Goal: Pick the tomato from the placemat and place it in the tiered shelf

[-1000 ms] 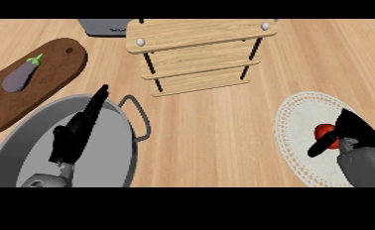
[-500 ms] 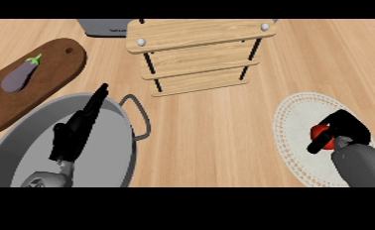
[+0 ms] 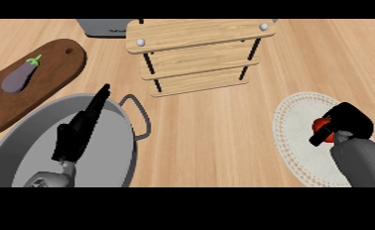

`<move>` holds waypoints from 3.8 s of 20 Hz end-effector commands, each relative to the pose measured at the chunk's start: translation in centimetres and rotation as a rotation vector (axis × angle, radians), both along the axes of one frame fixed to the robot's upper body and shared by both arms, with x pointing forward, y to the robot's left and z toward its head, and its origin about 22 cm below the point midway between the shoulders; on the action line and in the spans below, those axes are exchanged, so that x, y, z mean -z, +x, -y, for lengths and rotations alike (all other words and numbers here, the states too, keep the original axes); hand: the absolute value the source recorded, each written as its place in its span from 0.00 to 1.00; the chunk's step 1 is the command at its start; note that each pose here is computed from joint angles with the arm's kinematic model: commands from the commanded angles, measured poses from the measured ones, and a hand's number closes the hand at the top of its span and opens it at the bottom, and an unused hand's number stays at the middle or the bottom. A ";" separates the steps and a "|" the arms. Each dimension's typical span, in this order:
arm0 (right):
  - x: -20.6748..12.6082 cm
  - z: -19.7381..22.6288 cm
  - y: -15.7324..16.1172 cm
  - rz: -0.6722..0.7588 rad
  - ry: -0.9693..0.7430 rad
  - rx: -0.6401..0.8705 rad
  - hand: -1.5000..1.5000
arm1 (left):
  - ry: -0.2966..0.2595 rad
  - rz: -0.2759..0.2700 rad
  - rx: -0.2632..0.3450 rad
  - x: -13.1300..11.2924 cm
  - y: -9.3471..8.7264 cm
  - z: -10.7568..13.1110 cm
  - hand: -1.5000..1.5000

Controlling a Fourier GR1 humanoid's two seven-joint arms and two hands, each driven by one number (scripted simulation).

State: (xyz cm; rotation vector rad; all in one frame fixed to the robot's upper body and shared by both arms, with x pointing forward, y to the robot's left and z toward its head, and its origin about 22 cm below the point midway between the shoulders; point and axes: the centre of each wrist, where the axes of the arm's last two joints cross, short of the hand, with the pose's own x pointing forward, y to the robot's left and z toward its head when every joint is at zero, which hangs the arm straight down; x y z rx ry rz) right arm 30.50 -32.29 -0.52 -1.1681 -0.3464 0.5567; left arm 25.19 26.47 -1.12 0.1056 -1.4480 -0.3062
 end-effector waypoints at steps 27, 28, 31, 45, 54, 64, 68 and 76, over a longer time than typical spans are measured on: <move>-24.8 -16.5 -7.3 0.848 0.107 -0.597 1.00 | 0.002 -0.133 -0.025 1.7 -3.0 0.9 0.50; -25.0 -18.0 -5.3 0.855 0.112 -0.598 1.00 | -0.002 -0.109 -0.025 1.5 -0.8 -1.3 0.50; -27.3 -18.0 -3.6 0.862 0.071 -0.581 1.00 | -0.002 -0.140 -0.039 1.1 0.9 0.3 0.50; -25.0 -19.1 9.6 0.755 0.052 -0.638 1.00 | -0.003 -0.110 -0.009 1.6 0.2 1.2 0.50; -22.1 -20.4 13.8 0.656 0.118 -0.664 1.00 | 0.008 -0.114 0.019 1.6 0.2 1.0 0.50; -19.7 -20.9 14.1 0.827 0.912 -0.416 0.00 | 0.013 -0.107 0.018 1.5 -0.6 0.1 0.50; -19.8 -20.7 14.7 0.974 0.999 -0.380 0.00 | 0.026 -0.121 0.013 1.6 -0.8 -0.1 0.50; -21.7 -15.6 15.5 1.376 0.833 -0.167 0.00 | 0.016 -0.121 -0.010 1.7 -1.4 -0.6 0.50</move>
